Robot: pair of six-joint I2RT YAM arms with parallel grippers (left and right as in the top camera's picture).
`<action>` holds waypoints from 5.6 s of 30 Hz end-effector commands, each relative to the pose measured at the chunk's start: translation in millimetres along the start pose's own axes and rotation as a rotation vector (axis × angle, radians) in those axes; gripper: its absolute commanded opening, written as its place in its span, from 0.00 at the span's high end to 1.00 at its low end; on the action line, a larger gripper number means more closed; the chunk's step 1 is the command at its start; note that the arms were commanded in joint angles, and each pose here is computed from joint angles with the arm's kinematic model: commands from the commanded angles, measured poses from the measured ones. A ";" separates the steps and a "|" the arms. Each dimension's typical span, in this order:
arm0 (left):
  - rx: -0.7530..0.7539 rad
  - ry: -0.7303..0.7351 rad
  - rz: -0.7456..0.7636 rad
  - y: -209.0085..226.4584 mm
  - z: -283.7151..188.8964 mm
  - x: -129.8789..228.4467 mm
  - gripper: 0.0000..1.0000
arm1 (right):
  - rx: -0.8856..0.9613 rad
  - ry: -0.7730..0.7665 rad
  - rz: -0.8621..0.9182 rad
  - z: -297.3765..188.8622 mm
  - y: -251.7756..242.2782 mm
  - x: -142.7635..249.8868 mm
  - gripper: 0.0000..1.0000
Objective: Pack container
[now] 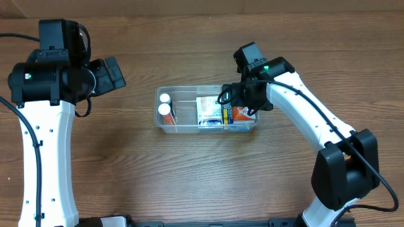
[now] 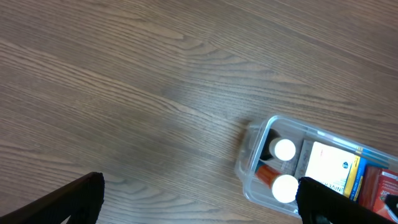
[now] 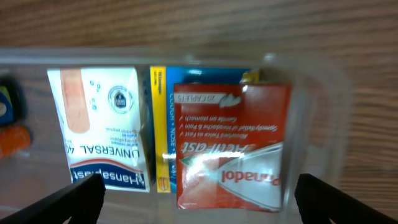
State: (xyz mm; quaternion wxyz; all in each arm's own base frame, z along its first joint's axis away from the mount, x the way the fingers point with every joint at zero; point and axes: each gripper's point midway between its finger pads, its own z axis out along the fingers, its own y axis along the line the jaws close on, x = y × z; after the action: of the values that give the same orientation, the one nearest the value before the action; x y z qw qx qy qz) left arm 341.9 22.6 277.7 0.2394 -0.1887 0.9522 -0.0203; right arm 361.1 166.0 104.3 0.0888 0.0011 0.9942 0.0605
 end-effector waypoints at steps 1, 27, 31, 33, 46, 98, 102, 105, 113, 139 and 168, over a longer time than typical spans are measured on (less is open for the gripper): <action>0.017 -0.016 0.093 -12.1 -2.5 -0.6 0.00 | 0.104 -0.229 0.015 -50.6 -18.1 -52.1 0.00; 0.110 -0.209 0.342 -26.9 -67.8 24.4 0.00 | -0.033 -0.538 0.167 -181.2 -83.3 -63.8 0.00; 0.147 -0.333 0.332 -7.3 -91.1 63.3 0.00 | -0.030 -0.591 0.198 -188.9 -95.4 -17.2 0.00; 0.168 -0.406 0.316 4.6 -100.3 86.8 0.00 | -0.039 -0.622 0.196 -182.2 -101.5 13.5 0.00; 0.134 -0.327 0.223 47.2 -86.5 168.8 0.00 | -0.011 -0.526 0.199 -136.7 -126.0 129.9 0.00; 0.123 -0.293 0.226 50.4 -83.6 176.1 0.00 | -0.026 -1.358 -0.211 -100.6 -117.7 102.4 0.00; 0.123 -0.293 0.226 50.4 -83.6 176.1 0.00 | -0.026 -1.358 -0.211 -100.6 -117.7 102.4 0.00; 0.123 -0.293 0.226 50.4 -83.6 176.1 0.00 | -0.026 -1.358 -0.211 -100.6 -117.7 102.4 0.00; 0.123 -0.293 0.226 50.4 -83.6 176.1 0.00 | -0.026 -1.358 -0.211 -100.6 -117.7 102.4 0.00; 0.146 -0.522 0.240 49.8 -17.6 172.6 0.00 | -0.026 -1.358 -0.211 -100.6 -117.7 102.4 0.00; 0.253 -0.996 0.447 13.5 61.0 147.3 0.00 | -0.026 -1.358 -0.211 -100.6 -117.7 102.4 0.00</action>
State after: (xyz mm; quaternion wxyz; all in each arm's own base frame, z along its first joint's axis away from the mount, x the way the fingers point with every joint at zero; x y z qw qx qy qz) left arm 245.9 -16.3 155.5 0.6772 0.0636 0.7329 0.0114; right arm 243.2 40.1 171.0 0.6948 -0.0644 0.7144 0.0520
